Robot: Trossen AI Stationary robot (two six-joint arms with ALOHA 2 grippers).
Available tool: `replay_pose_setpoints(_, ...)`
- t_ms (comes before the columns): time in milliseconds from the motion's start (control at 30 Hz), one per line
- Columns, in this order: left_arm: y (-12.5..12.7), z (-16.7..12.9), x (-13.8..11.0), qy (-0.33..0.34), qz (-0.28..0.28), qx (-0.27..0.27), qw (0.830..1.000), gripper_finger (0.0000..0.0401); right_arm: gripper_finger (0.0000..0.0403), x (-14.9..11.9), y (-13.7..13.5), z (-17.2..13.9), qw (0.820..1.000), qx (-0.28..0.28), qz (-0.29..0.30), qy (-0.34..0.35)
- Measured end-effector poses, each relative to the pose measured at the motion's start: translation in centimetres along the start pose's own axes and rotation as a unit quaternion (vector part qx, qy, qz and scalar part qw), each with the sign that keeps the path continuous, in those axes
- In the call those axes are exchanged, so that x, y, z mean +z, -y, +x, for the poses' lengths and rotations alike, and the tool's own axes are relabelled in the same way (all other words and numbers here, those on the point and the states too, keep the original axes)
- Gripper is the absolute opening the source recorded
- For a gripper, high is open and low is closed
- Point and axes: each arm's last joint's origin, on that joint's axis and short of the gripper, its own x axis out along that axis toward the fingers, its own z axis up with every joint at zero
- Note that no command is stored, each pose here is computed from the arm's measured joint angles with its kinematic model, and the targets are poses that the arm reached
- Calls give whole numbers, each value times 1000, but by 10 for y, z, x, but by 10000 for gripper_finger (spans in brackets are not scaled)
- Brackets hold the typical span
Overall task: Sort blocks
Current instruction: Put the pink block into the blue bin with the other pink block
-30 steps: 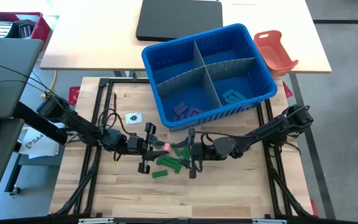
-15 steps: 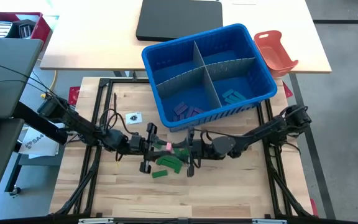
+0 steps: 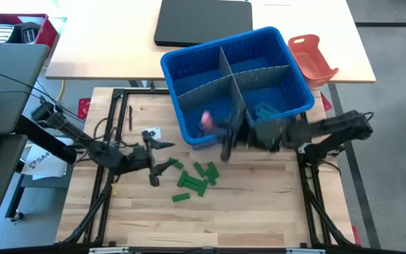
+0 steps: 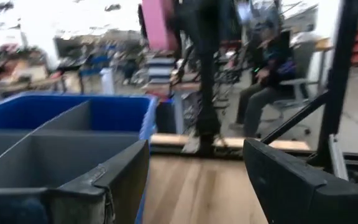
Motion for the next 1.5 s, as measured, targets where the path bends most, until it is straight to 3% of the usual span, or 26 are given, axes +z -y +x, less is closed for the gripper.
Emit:
replay_pose_setpoints(100,-5,-14,3,-22,-16,25,999,254,97,42,51,1,994,-72,14,-81)
replay_pose_setpoints(233,-7,-21,0,-46,-24,41,998,253,97,71,146,9,965,-176,79,-180)
replay_pose_setpoints(367,-5,-20,-9,-71,-6,47,996,253,97,68,232,17,934,-209,151,-248)
replay_pose_setpoints(500,-5,-20,-15,-85,16,70,994,253,97,52,292,22,911,-251,149,-293)
replay_pose_setpoints(633,-7,-20,-14,-81,17,104,991,253,97,59,316,0,917,-248,124,-288)
replay_pose_setpoints(767,-15,-15,-9,-61,-8,150,987,253,97,68,315,-20,933,-202,72,-288)
replay_pose_setpoints(833,-23,-7,-7,-57,-21,140,988,249,97,72,313,-22,943,-175,51,-279)
replay_pose_setpoints(933,-41,10,-3,-43,-44,82,995,239,97,74,318,-18,956,-141,18,-257)
replay_pose_setpoints(1033,-70,29,-1,-25,-47,74,996,229,97,69,337,-8,961,-146,9,-235)
replay_pose_setpoints(1233,-143,49,12,0,-33,153,988,211,97,36,390,15,950,-184,57,-247)
replay_pose_setpoints(1500,-217,57,10,-5,-63,152,986,202,97,-33,443,47,923,-170,116,-324)
